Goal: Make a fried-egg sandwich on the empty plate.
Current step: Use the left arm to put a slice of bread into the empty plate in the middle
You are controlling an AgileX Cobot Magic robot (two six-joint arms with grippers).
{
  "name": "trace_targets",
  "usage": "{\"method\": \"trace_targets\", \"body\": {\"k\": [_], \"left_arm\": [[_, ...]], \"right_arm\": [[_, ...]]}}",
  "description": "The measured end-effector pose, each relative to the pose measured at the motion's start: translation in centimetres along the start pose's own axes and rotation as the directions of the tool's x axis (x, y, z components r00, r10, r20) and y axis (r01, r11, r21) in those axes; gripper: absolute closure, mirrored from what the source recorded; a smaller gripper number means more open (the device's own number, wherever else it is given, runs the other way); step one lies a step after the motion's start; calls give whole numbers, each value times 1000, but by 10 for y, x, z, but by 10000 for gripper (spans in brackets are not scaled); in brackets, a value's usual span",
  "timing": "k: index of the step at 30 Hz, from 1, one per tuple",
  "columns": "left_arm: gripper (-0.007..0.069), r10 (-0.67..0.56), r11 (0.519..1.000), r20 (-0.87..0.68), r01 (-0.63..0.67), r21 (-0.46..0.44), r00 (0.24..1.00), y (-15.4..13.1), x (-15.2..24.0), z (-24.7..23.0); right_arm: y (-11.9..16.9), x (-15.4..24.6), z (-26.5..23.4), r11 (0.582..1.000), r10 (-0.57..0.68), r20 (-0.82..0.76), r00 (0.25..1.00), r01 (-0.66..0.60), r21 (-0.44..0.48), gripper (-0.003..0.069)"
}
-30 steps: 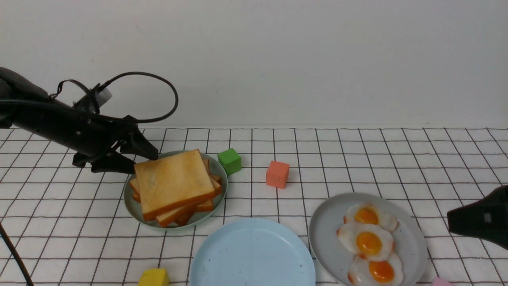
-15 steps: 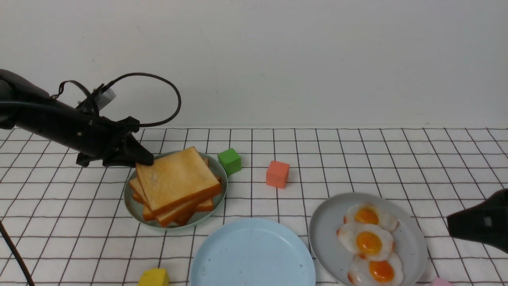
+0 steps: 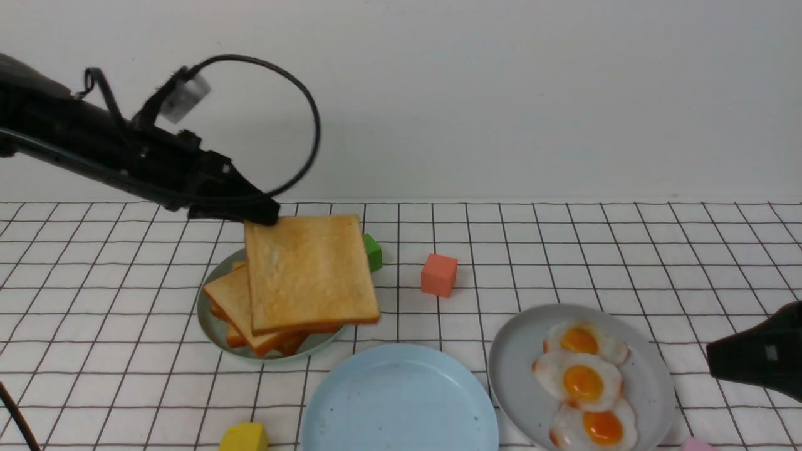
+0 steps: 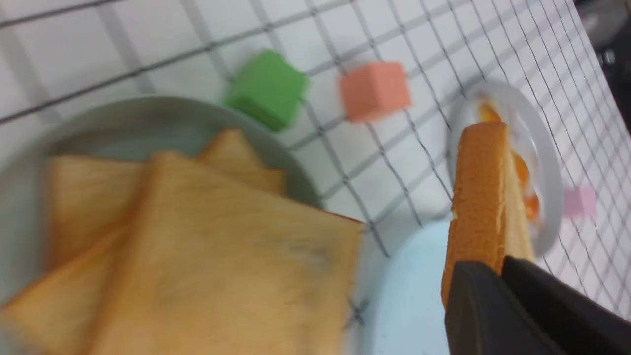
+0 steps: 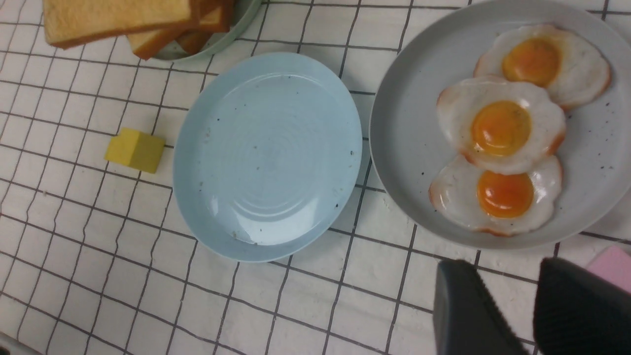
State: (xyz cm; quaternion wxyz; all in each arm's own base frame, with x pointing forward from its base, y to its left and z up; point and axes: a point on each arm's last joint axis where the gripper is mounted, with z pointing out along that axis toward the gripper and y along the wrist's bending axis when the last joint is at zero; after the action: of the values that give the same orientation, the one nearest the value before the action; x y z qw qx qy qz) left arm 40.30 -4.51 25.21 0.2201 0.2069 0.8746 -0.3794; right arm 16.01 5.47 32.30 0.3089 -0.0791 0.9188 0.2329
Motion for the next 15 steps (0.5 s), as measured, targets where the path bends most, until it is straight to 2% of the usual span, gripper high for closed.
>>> {"method": "trace_targets", "body": {"k": [4, 7, 15], "left_arm": [[596, 106, 992, -135, -95, 86, 985, -36, 12, 52], [596, 154, 984, -223, -129, 122, 963, -51, 20, 76], [590, 70, 997, -403, -49, 63, 913, -45, 41, 115]], "right_arm": [[0, 0, 0, 1000, 0, 0, 1000, 0, 0, 418], [0, 0, 0, 1000, 0, 0, 1000, 0, 0, 418], [0, 0, 0, 1000, 0, 0, 1000, 0, 0, 418]]}}
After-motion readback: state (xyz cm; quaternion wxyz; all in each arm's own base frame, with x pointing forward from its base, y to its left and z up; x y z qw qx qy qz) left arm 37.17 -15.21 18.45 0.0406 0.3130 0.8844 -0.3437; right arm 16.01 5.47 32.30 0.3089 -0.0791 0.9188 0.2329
